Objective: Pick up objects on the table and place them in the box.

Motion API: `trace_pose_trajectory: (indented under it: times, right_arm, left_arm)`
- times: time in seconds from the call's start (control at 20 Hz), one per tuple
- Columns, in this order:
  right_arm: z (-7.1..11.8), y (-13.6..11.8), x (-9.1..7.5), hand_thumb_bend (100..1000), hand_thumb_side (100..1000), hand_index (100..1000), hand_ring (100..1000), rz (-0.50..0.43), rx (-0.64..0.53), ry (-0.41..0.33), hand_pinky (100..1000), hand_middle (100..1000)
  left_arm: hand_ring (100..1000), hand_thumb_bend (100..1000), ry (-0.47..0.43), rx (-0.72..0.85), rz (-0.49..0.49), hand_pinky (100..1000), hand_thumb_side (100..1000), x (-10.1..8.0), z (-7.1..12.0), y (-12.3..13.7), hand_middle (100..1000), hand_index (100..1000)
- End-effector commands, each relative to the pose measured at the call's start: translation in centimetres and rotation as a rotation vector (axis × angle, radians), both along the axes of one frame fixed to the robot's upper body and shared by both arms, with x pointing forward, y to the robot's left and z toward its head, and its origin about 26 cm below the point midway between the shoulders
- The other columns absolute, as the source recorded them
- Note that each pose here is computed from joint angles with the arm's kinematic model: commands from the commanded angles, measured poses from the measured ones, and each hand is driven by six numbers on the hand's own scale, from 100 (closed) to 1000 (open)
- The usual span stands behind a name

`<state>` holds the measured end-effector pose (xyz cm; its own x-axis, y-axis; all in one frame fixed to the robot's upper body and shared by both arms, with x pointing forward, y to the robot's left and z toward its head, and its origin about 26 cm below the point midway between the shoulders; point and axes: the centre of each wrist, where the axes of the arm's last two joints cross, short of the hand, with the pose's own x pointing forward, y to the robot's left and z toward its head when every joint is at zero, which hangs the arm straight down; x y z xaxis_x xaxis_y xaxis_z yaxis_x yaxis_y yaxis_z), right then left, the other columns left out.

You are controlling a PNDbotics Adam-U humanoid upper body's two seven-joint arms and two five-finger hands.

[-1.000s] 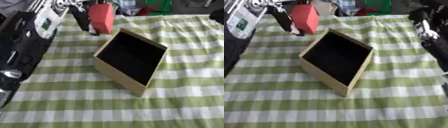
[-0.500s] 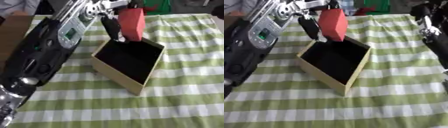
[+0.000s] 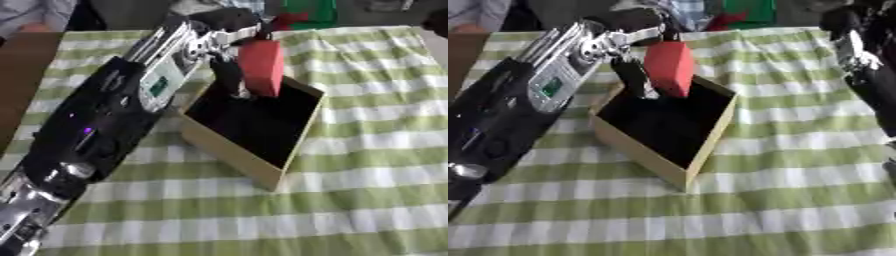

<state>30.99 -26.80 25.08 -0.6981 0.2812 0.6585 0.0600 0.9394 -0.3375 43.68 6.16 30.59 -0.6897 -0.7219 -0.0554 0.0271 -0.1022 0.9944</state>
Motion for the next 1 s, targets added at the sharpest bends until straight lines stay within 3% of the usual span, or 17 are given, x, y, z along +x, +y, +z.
trace_pose_trajectory:
  times: [0.05,0.2,0.3,0.5,0.6,0.85,1.0]
  right_arm:
    - [1.0,-0.1,-0.4,100,514,890,773,0.006,-0.003,-0.039,911,681]
    - [1.0,-0.1,-0.4,100,517,890,773,0.006,0.000,-0.037,911,681]
    - [0.9,-0.1,-0.4,100,518,890,773,0.006,0.001,-0.035,912,681]
    - [0.8,-0.1,-0.4,100,520,890,773,0.007,0.002,-0.032,912,681]
    - [0.8,-0.1,-0.4,100,520,890,773,0.007,0.002,-0.030,912,681]
    - [0.7,-0.1,-0.4,100,522,891,773,0.005,0.002,-0.027,912,681]
    - [0.7,-0.2,-0.4,100,519,890,773,0.004,0.002,-0.025,912,682]
  left_arm:
    - [715,512,0.013,0.046,-0.033,846,100,0.3,0.4,0.2,659,783]
    - [766,533,0.044,0.093,-0.072,858,100,0.4,0.3,0.3,732,840]
    - [792,595,0.049,0.105,-0.100,861,109,0.4,0.5,0.4,773,872]
    - [857,723,0.036,0.110,-0.121,857,346,0.3,0.9,0.8,855,943]
    - [862,752,0.003,0.113,-0.110,842,354,0.3,1.0,0.9,861,949]
    - [860,728,-0.071,0.085,-0.087,837,338,0.2,1.0,1.2,858,945]
    - [849,659,-0.082,0.046,-0.096,837,306,-0.1,1.3,1.3,841,933]
